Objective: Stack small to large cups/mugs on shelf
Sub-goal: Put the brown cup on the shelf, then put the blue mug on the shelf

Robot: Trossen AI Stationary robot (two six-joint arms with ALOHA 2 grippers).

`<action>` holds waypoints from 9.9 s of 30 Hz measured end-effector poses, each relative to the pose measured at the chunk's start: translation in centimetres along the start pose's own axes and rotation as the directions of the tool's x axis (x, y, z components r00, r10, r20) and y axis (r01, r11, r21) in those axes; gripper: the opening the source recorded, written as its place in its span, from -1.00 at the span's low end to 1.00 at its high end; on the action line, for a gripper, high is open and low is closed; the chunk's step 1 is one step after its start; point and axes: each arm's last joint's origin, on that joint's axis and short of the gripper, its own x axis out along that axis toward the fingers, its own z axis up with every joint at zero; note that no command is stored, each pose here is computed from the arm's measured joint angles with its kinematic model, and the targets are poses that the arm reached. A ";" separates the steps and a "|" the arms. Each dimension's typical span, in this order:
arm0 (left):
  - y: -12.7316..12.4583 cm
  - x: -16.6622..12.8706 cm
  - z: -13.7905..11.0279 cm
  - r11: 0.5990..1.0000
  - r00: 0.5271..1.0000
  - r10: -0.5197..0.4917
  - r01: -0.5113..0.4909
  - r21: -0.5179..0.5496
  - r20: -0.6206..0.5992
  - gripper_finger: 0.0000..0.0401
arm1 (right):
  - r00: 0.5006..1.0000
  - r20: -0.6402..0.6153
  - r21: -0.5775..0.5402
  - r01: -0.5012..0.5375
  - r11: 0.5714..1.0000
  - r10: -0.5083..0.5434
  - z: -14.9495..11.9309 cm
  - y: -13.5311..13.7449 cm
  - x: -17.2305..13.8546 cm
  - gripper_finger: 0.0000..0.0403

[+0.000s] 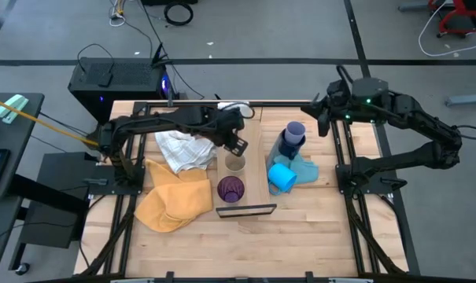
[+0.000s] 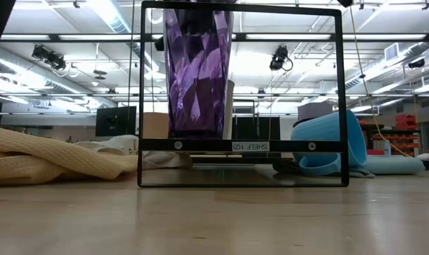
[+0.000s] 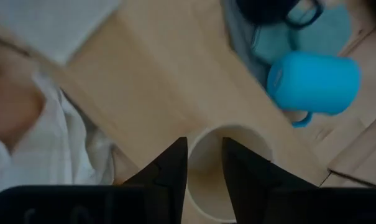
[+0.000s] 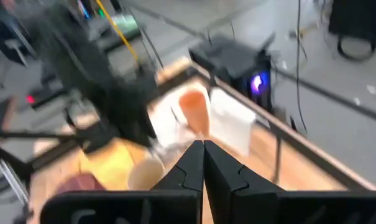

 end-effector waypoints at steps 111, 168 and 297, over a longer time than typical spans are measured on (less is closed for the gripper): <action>-1.2 5.1 -3.8 0.948 0.967 0.073 0.009 0.318 -0.246 -0.76 | 0.967 -0.240 0.252 -0.028 0.967 0.090 -7.1 1.9 4.3 -0.93; -5.7 -7.9 4.1 0.873 0.863 -0.334 0.132 0.470 0.378 -0.59 | 0.980 -0.194 0.211 0.072 0.975 -0.031 -7.6 -0.4 -0.1 -0.93; -4.5 -13.7 7.7 0.855 0.667 -0.430 0.082 0.513 0.609 -0.63 | 0.767 -0.582 -0.799 -0.479 0.363 -0.270 -19.1 8.1 10.1 0.07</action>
